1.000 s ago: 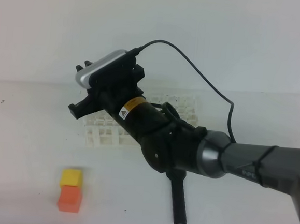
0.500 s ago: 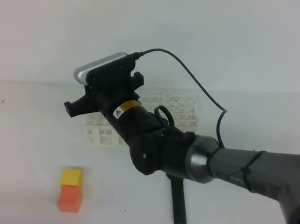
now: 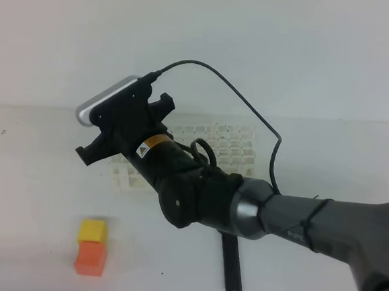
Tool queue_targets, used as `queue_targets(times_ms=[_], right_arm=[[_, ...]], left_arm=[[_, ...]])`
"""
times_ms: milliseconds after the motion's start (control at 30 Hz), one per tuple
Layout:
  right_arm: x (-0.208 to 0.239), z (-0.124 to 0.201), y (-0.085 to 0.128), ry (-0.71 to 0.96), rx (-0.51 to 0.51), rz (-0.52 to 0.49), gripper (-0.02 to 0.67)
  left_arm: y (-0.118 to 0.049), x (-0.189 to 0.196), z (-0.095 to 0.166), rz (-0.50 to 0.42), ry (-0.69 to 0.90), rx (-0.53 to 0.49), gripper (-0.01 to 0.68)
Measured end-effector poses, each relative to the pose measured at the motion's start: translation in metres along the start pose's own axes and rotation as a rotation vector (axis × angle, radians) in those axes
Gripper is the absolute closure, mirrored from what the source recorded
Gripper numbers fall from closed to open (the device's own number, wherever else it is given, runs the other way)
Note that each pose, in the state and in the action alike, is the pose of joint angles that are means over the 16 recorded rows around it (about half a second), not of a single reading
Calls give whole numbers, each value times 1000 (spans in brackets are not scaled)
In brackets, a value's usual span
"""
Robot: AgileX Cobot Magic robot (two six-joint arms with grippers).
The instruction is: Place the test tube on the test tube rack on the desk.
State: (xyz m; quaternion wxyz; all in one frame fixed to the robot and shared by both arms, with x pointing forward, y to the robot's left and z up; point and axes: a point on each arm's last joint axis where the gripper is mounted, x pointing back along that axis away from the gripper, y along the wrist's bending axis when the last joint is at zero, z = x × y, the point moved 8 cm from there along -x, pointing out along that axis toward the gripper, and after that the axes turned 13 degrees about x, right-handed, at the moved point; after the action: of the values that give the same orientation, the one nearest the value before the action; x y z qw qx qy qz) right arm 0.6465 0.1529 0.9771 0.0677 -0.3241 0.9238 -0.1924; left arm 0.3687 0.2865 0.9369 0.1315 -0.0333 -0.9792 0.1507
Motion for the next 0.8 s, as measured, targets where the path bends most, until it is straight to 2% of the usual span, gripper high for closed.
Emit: queue_targets(times_ms=[500,800], right_arm=[[-2,14,0,31,-23,28,533],[-2,17,-2,30,-41,46,460]], left_arm=[[2,-2,5,1,-5,-2,673],[2,-2,7,1,-6,-4,673]])
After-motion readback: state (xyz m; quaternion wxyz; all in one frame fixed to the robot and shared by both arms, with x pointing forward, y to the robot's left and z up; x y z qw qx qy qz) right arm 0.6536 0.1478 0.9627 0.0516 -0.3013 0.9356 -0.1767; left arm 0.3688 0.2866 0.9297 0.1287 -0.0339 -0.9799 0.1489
